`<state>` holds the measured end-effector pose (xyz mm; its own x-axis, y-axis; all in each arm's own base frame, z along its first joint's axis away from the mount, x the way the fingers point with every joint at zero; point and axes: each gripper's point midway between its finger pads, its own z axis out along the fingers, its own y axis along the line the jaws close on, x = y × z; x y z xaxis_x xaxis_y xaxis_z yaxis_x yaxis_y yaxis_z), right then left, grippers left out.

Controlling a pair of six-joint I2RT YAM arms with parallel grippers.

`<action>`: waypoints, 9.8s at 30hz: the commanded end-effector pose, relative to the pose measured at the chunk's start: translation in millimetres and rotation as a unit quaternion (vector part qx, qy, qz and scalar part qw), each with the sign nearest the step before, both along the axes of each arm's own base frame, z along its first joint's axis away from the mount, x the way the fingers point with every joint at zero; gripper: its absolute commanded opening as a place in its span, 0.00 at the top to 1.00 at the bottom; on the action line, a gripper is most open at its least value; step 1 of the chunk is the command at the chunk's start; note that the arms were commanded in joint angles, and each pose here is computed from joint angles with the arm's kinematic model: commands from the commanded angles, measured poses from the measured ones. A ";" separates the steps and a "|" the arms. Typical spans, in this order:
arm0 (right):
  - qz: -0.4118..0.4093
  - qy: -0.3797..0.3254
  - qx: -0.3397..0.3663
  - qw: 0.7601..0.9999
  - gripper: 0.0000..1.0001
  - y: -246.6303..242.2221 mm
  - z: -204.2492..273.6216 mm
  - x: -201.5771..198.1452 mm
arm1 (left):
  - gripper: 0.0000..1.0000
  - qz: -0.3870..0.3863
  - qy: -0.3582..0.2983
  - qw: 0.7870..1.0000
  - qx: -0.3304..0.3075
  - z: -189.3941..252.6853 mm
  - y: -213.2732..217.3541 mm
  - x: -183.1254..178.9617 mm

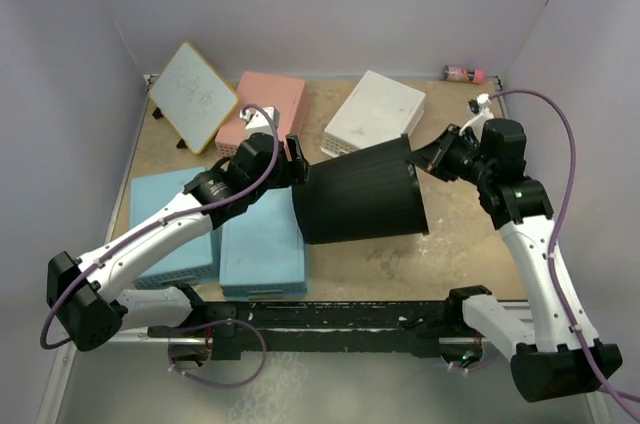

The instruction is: Turn the large container upside down

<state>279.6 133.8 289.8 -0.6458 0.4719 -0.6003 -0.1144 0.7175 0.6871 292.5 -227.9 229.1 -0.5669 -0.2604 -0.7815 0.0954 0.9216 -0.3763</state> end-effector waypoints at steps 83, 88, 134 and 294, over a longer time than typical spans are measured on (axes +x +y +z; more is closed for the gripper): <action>-0.031 0.118 -0.119 0.985 0.80 -38.5 -135.4 -54.9 | 0.29 -0.280 0.009 0.892 -0.356 141.3 -121.9 -44.1; -0.033 0.123 -0.098 0.987 0.75 -33.9 -139.4 -57.2 | 0.29 -0.286 -0.006 0.889 -0.359 156.8 -122.9 -43.1; -0.048 0.128 -0.043 0.990 0.54 -20.9 -174.1 -37.9 | 0.29 -0.315 -0.022 0.872 -0.374 169.3 -152.0 -39.5; 0.210 -0.109 -0.156 0.959 0.14 10.1 -45.1 -85.4 | 0.30 -0.487 0.146 0.826 -0.244 -11.8 -94.5 -208.3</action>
